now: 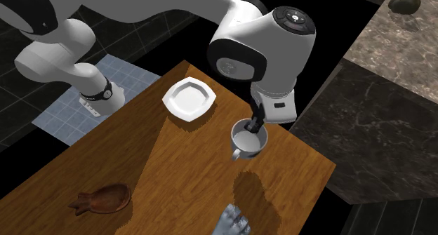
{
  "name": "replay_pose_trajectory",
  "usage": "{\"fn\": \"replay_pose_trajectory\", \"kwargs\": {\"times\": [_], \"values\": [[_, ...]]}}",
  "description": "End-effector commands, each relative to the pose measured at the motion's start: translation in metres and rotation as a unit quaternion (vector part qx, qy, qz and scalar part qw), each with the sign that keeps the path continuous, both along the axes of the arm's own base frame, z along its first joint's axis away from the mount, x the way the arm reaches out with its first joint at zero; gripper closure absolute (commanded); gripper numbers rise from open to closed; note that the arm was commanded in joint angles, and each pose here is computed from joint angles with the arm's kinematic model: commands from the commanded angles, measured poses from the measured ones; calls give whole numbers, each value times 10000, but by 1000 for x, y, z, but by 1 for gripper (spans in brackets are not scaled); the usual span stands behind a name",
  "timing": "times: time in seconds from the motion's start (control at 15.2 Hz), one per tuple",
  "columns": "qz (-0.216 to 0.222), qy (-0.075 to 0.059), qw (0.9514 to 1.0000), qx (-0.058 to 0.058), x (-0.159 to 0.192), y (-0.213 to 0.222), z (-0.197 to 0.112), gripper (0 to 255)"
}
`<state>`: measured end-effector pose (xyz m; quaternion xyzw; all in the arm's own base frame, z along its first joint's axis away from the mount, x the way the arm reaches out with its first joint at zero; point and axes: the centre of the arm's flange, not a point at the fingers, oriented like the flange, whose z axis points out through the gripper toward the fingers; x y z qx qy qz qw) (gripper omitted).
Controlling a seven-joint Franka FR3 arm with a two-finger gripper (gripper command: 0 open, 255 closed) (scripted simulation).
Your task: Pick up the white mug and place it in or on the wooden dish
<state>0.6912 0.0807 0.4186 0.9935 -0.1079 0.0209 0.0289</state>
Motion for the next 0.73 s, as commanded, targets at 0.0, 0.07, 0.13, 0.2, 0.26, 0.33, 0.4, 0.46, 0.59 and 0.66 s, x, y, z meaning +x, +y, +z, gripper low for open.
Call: {"fn": "replay_pose_trajectory", "kwargs": {"times": [0.0,0.07,0.13,0.2,0.26,0.33,0.4,0.46,0.59,0.66], "values": [[0,0,10000,0,0,0,11,255],[0,0,10000,0,0,0,16,255],[0,0,10000,0,0,0,21,255],[0,0,10000,0,0,0,22,255],[0,0,10000,0,-9,-10,22,255],[0,0,10000,0,-18,-19,23,255],[0,0,10000,0,-27,-29,23,255],[0,0,10000,0,-37,-39,24,255],[0,0,10000,0,-55,-58,24,255],[0,0,10000,0,-64,-67,25,255]]}}
